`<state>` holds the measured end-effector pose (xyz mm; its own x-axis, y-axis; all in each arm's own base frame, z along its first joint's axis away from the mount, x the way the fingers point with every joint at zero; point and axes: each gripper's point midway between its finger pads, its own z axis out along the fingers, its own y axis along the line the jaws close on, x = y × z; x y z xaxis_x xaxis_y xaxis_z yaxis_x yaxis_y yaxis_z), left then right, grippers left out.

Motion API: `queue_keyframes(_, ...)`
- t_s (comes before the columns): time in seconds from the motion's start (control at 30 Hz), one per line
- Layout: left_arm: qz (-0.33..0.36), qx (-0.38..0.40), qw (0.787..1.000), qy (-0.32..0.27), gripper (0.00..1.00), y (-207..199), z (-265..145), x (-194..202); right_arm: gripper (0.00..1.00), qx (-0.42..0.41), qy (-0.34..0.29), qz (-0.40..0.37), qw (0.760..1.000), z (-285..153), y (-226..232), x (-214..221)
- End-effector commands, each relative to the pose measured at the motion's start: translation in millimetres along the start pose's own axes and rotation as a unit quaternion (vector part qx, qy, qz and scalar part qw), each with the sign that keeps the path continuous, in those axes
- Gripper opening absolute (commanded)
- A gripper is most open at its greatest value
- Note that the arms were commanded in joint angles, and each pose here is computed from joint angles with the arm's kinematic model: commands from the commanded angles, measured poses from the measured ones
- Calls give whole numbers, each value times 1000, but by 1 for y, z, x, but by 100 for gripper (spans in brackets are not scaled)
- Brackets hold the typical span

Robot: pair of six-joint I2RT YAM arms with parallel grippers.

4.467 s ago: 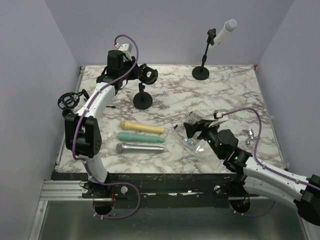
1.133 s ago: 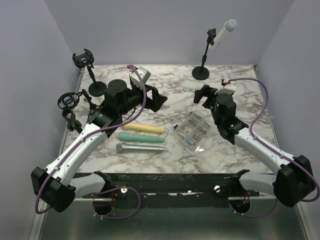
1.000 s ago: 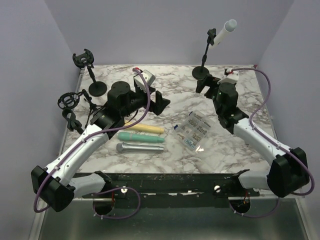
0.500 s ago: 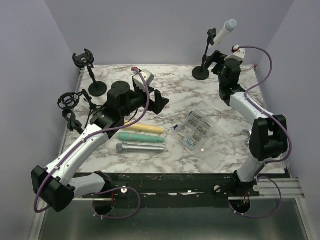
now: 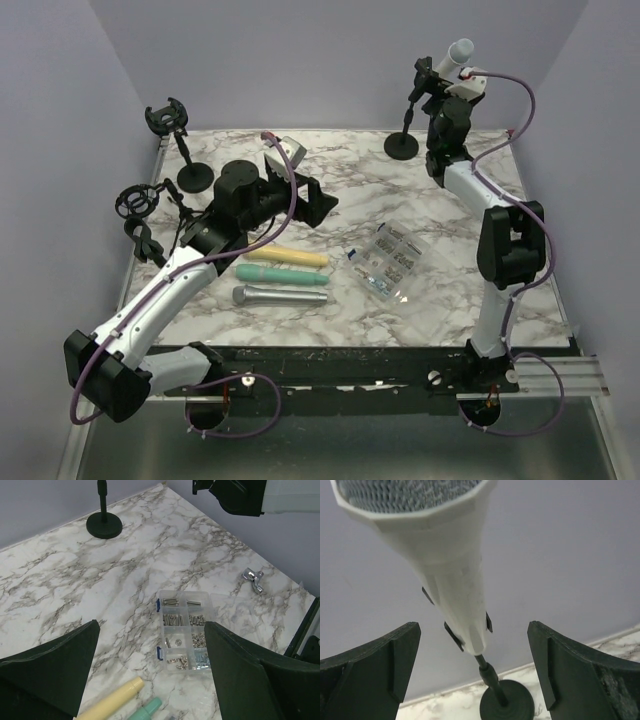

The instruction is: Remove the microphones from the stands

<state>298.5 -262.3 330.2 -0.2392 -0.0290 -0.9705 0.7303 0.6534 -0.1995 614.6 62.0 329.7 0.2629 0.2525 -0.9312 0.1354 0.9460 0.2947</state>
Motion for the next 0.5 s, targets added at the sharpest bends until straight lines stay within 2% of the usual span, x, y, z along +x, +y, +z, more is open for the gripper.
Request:
queue_keyframes(0.0, -21, 11, 1000, -9, 88, 3, 1, -7, 95, 15, -56, -8, 998, 24, 3, -21)
queue_keyframes(0.17, -54, 9, 998, -6, 88, 15, 3, -5, 88, 34, -75, -13, 996, 41, 2, -20)
queue_keyframes(0.33, -68, 10, 998, -2, 89, 19, 6, -4, 74, 22, -84, -26, 996, 45, 5, -14)
queue_keyframes(0.47, -70, 12, 998, -1, 89, 20, 7, -2, 55, -7, -80, -50, 996, 45, 11, -6)
